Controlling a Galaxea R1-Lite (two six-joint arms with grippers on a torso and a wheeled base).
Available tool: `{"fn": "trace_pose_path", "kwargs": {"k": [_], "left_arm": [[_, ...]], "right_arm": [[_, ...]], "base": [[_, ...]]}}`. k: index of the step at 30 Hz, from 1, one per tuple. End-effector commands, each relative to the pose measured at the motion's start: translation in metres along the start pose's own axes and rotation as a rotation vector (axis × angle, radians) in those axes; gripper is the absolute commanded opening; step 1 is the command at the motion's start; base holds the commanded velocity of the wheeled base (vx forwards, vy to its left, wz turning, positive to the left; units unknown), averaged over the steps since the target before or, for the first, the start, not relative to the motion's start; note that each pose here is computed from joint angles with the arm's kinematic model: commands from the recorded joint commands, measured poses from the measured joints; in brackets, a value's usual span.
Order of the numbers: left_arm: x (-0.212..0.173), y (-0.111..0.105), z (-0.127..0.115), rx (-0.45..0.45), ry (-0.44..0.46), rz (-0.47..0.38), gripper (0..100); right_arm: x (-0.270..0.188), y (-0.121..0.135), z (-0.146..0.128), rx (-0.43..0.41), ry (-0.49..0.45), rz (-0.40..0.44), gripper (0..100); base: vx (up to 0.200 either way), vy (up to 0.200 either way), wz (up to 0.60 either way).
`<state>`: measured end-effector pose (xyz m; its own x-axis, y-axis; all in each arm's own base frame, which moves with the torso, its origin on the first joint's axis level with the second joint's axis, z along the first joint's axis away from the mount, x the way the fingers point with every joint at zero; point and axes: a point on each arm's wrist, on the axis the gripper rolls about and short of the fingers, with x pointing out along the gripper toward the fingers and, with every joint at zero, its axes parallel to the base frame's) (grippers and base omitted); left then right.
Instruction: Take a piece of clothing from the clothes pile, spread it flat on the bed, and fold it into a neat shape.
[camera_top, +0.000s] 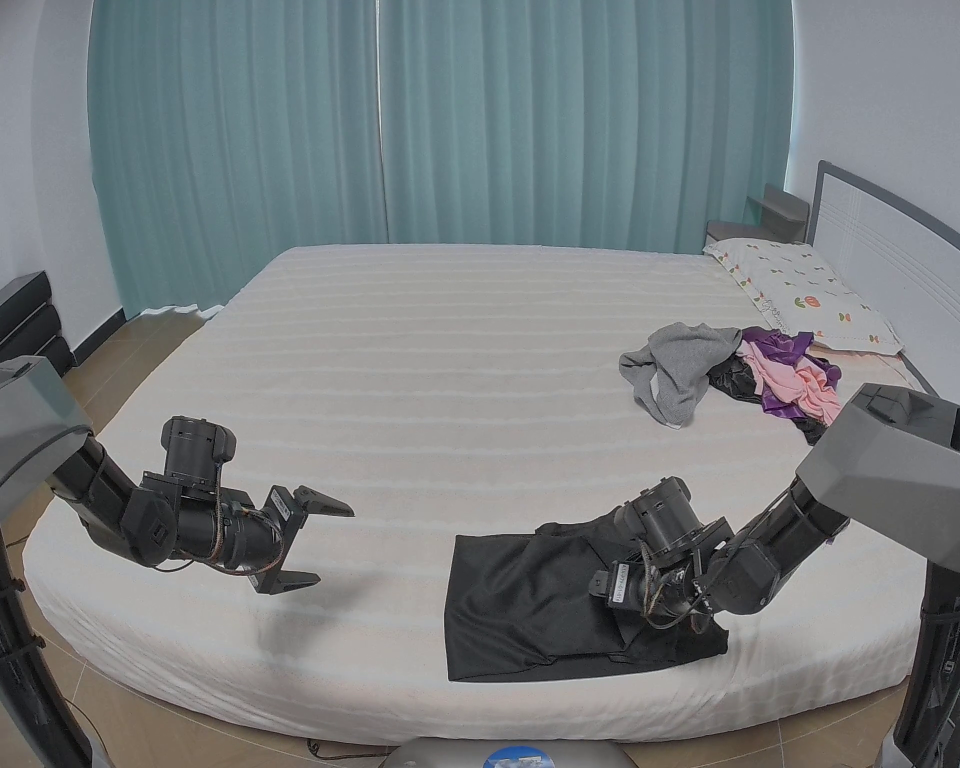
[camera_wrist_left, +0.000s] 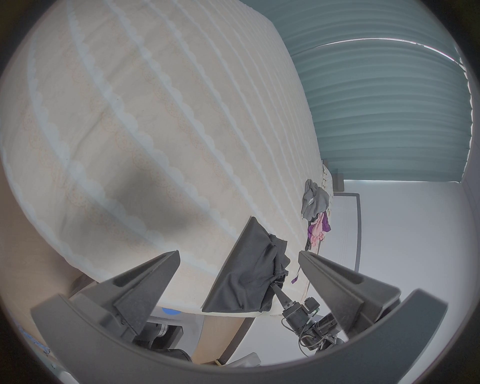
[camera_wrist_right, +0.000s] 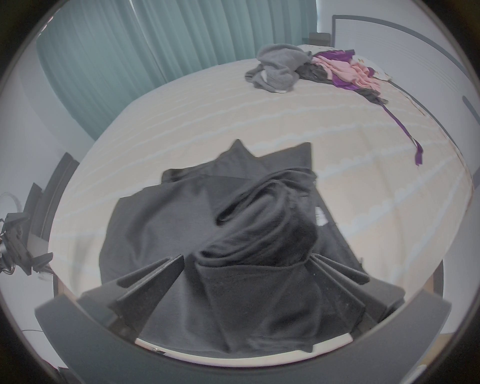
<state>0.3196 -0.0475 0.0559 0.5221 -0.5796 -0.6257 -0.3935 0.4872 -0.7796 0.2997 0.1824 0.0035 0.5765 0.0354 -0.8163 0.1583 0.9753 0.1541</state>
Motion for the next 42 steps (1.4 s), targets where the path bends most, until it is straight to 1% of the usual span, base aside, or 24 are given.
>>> {"fn": "trace_pose_path", "kwargs": {"k": [1, 2, 3, 4, 5, 6, 7, 8, 11, 14, 16, 18, 19, 20, 22, 23, 24, 28, 31, 35, 38, 39, 42], "left_arm": [[0.000, 0.001, 0.000, -0.002, -0.001, 0.002, 100], [0.000, 0.001, 0.000, -0.002, -0.001, 0.002, 100], [0.000, 0.001, 0.000, -0.002, -0.001, 0.002, 100], [0.000, 0.001, 0.000, -0.003, -0.001, 0.003, 100], [0.000, 0.001, 0.000, -0.004, 0.000, 0.004, 100], [0.000, 0.001, -0.001, -0.004, 0.000, 0.004, 100], [0.000, 0.001, -0.001, -0.004, 0.000, 0.004, 100], [0.000, 0.001, -0.001, -0.004, 0.000, 0.004, 100], [0.000, 0.001, -0.001, -0.003, 0.000, 0.005, 100], [0.000, 0.001, -0.001, -0.004, -0.001, 0.005, 100], [0.000, 0.001, -0.001, -0.004, -0.001, 0.005, 100], [0.000, 0.001, -0.001, -0.004, -0.001, 0.005, 100], [0.000, 0.001, -0.001, -0.003, 0.000, 0.005, 100], [0.000, 0.001, -0.001, -0.003, 0.000, 0.005, 100], [0.000, 0.001, -0.001, -0.003, 0.000, 0.005, 100], [0.000, 0.001, -0.001, -0.003, 0.000, 0.005, 100], [0.000, 0.001, -0.001, -0.003, 0.000, 0.005, 100], [0.000, 0.001, -0.001, -0.003, 0.000, 0.005, 100], [0.000, 0.001, -0.001, -0.004, -0.001, 0.005, 100], [0.000, 0.001, -0.001, -0.004, -0.001, 0.005, 100], [0.000, 0.001, -0.001, -0.003, 0.000, 0.005, 100], [0.000, 0.001, -0.001, -0.002, 0.000, 0.005, 100], [0.000, 0.001, -0.001, -0.003, 0.000, 0.005, 100]], "right_arm": [[-0.008, -0.020, 0.004, 0.030, 0.006, -0.035, 100], [-0.008, -0.020, 0.004, 0.030, 0.006, -0.035, 100], [-0.016, -0.034, 0.002, 0.040, 0.013, -0.056, 100], [-0.021, -0.042, 0.002, 0.051, 0.014, -0.065, 100], [-0.023, -0.045, 0.002, 0.053, 0.016, -0.066, 100], [-0.028, -0.054, 0.002, 0.065, 0.022, -0.074, 100], [-0.028, -0.054, 0.002, 0.065, 0.022, -0.074, 100], [-0.033, -0.066, 0.004, 0.093, 0.020, -0.080, 100], [-0.040, -0.084, 0.002, 0.117, 0.028, -0.072, 100], [-0.043, -0.103, 0.000, 0.124, 0.025, -0.088, 100], [-0.044, -0.113, 0.000, 0.137, 0.018, -0.091, 100], [-0.044, -0.120, 0.000, 0.150, 0.010, -0.076, 100], [-0.044, -0.120, 0.001, 0.155, 0.005, -0.061, 100], [-0.046, -0.118, 0.004, 0.170, -0.012, -0.006, 100], [-0.048, -0.114, 0.007, 0.179, -0.021, 0.073, 100], [-0.048, -0.114, 0.007, 0.179, -0.021, 0.073, 100], [-0.048, -0.111, 0.007, 0.174, -0.012, 0.134, 100], [-0.045, -0.102, 0.004, 0.148, 0.013, 0.222, 100], [-0.040, -0.096, -0.001, 0.118, 0.050, 0.262, 100], [-0.030, -0.088, -0.008, 0.085, 0.075, 0.284, 100], [-0.027, -0.086, -0.010, 0.073, 0.075, 0.291, 100], [-0.021, -0.083, -0.012, 0.035, 0.057, 0.309, 100], [-0.020, -0.080, -0.013, 0.013, 0.045, 0.321, 100]], "base": [[0.000, 0.000, 0.00], [0.000, 0.000, 0.00], [0.000, 0.000, 0.00], [0.000, 0.000, 0.00], [0.000, 0.000, 0.00], [0.000, 0.000, 0.00], [0.000, 0.000, 0.00], [0.000, 0.000, 0.00], [0.000, 0.000, 0.00], [0.000, 0.000, 0.00], [0.000, 0.000, 0.00], [0.000, 0.000, 0.00], [0.000, 0.000, 0.00], [0.000, 0.000, 0.00], [0.000, 0.000, 0.00], [0.000, 0.000, 0.00], [0.000, 0.000, 0.00], [0.000, 0.000, 0.00], [0.000, 0.000, 0.00], [0.000, 0.000, 0.00], [0.000, 0.000, 0.00], [0.000, 0.000, 0.00], [0.000, 0.000, 0.00]]}}
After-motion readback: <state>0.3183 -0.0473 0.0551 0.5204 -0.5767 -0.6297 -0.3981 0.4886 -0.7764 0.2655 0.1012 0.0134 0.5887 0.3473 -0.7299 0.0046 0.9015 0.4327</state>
